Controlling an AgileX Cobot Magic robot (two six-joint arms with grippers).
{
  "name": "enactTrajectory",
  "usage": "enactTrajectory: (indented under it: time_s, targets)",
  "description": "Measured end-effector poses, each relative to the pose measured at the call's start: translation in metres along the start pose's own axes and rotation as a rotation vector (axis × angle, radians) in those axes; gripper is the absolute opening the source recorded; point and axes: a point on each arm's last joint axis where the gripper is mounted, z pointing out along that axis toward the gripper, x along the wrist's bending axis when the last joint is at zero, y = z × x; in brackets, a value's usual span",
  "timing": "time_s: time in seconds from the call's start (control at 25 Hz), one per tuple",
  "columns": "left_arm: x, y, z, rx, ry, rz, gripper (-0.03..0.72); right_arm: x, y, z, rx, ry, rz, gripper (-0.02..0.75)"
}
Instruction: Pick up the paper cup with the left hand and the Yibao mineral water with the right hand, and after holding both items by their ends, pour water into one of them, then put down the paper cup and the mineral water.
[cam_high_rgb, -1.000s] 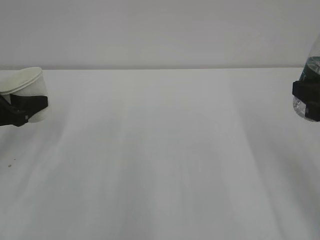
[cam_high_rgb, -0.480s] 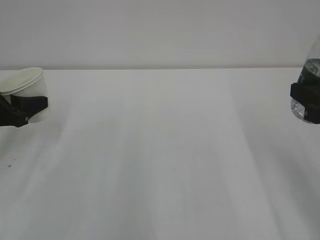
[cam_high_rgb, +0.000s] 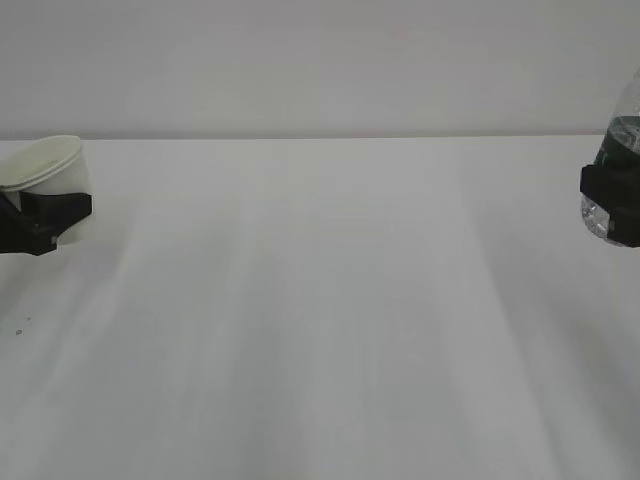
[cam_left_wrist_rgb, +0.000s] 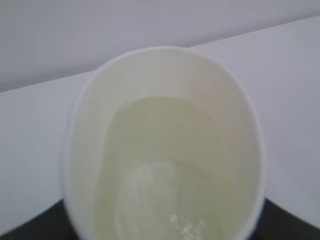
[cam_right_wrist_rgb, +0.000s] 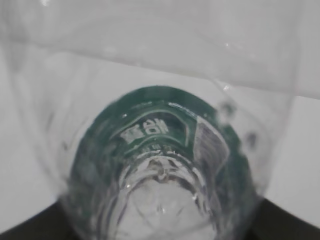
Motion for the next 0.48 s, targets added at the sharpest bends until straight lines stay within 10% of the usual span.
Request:
enactTrajectory:
  time_s: [0.48]
  targets:
    - [0.006,-0.017,0.010,-0.002,0.027,-0.020,0.398,0.000,0.000,0.000,0.000,0.000,0.000,0.389]
